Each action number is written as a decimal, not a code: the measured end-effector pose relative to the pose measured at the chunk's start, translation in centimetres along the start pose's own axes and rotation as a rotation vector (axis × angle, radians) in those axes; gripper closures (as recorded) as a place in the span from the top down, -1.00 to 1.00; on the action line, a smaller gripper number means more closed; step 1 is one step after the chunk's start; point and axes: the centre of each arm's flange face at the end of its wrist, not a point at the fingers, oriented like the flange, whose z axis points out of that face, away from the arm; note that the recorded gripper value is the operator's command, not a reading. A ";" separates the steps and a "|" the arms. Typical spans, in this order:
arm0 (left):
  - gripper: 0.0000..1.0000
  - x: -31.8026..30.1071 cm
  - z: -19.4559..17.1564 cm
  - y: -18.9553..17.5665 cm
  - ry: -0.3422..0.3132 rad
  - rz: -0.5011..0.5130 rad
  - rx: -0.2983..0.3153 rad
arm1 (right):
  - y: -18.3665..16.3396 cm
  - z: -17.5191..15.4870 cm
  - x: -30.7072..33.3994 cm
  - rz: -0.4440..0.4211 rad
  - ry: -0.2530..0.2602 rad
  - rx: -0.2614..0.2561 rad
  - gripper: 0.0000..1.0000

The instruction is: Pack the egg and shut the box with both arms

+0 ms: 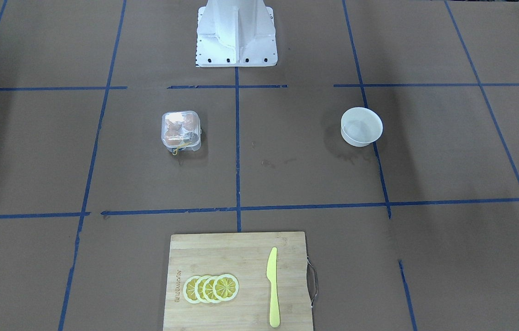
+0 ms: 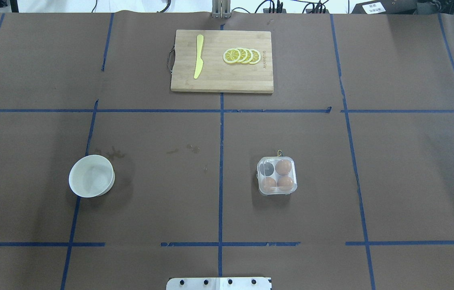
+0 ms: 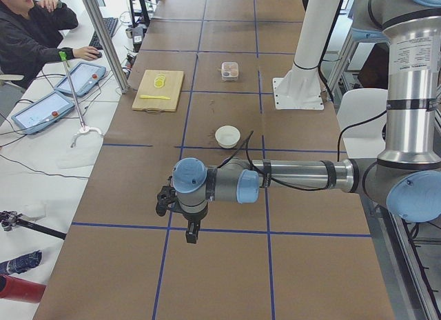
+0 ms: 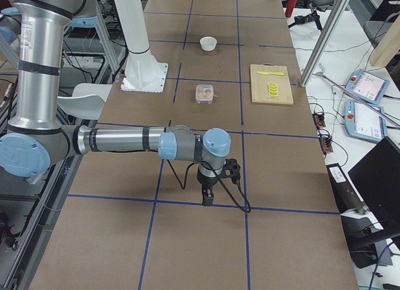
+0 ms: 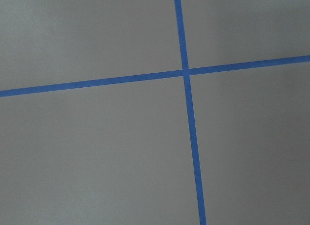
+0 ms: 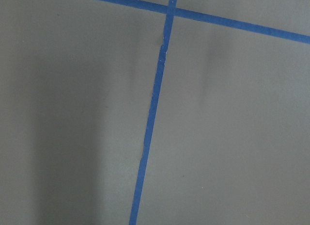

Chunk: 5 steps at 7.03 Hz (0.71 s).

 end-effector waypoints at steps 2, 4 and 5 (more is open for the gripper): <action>1.00 0.0 0.0 0.0 0.001 -0.002 0.000 | 0.0 0.0 0.0 0.000 0.000 0.000 1.00; 1.00 0.1 -0.1 0.0 0.001 -0.002 0.002 | -0.1 0.0 0.0 -0.001 -0.002 0.000 1.00; 1.00 0.1 -0.1 0.0 0.001 -0.002 0.002 | -0.1 0.0 0.0 0.000 -0.004 0.000 1.00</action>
